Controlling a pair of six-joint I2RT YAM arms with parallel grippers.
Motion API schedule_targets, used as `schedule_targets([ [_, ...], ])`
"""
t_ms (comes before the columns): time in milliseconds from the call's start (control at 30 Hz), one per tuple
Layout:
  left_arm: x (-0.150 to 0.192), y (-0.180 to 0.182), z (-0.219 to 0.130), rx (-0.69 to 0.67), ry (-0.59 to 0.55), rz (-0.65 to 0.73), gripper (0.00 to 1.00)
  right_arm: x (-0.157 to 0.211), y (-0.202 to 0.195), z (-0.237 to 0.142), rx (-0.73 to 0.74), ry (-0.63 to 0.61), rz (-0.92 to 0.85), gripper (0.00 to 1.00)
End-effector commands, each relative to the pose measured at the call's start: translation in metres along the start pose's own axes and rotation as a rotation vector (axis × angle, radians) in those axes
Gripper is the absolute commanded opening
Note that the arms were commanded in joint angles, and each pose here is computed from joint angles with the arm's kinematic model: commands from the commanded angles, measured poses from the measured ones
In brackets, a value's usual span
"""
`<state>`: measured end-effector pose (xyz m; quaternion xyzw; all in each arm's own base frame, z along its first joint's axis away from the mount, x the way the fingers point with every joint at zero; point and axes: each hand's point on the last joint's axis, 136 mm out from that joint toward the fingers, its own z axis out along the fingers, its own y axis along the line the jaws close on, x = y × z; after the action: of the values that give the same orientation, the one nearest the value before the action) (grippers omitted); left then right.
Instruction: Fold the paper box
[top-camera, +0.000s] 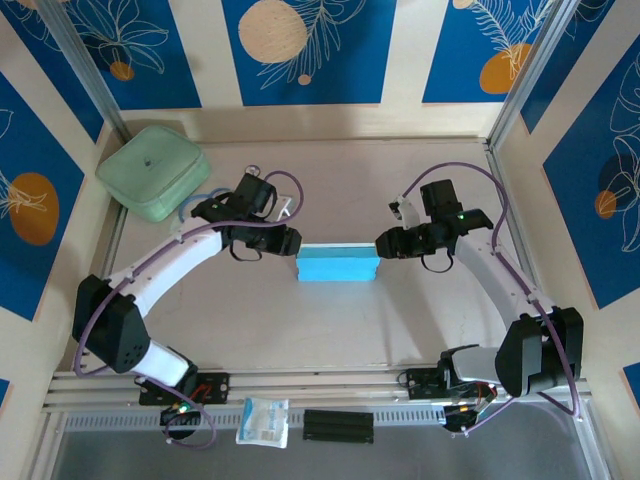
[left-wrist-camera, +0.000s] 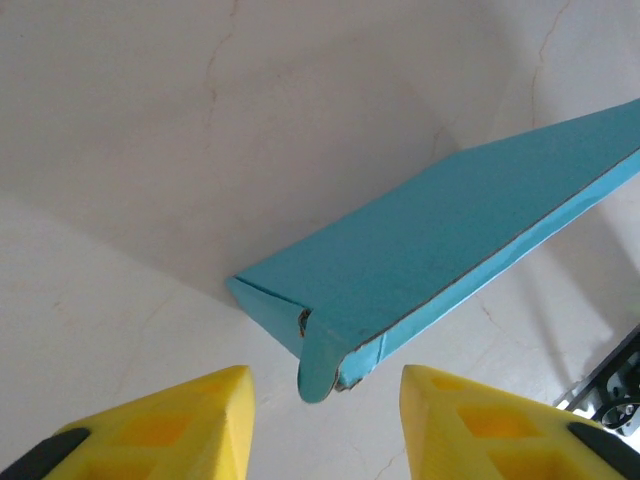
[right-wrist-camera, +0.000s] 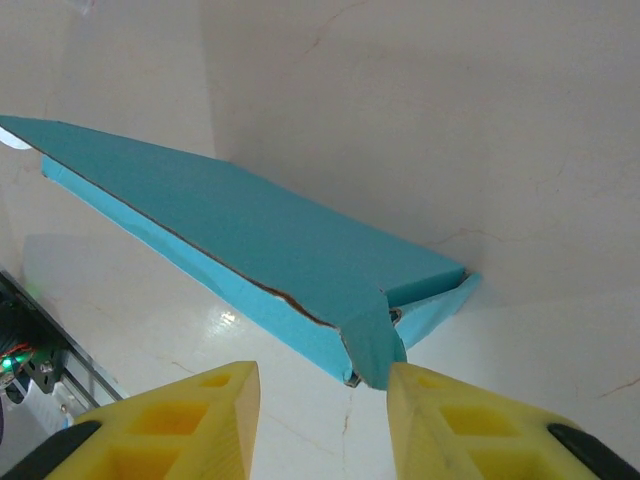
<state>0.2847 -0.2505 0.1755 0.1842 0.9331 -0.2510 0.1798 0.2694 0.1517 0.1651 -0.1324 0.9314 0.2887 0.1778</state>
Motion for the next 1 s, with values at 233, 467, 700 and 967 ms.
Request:
schedule_targets([
  [233,0.006,-0.004,0.013,0.034,0.035,-0.023,0.4,-0.002,0.002,0.003,0.027,0.0,-0.023,0.39],
  [467,0.007,-0.002,0.017,0.029,0.041,-0.033,0.32,-0.003,0.002,0.005,0.028,0.004,-0.02,0.32],
  [700,0.007,-0.004,0.018,0.043,0.046,-0.037,0.2,-0.003,0.003,0.005,0.027,0.008,-0.014,0.27],
  [967,0.009,-0.004,0.02,0.046,0.05,-0.039,0.15,-0.004,0.001,0.007,0.03,0.017,0.002,0.19],
])
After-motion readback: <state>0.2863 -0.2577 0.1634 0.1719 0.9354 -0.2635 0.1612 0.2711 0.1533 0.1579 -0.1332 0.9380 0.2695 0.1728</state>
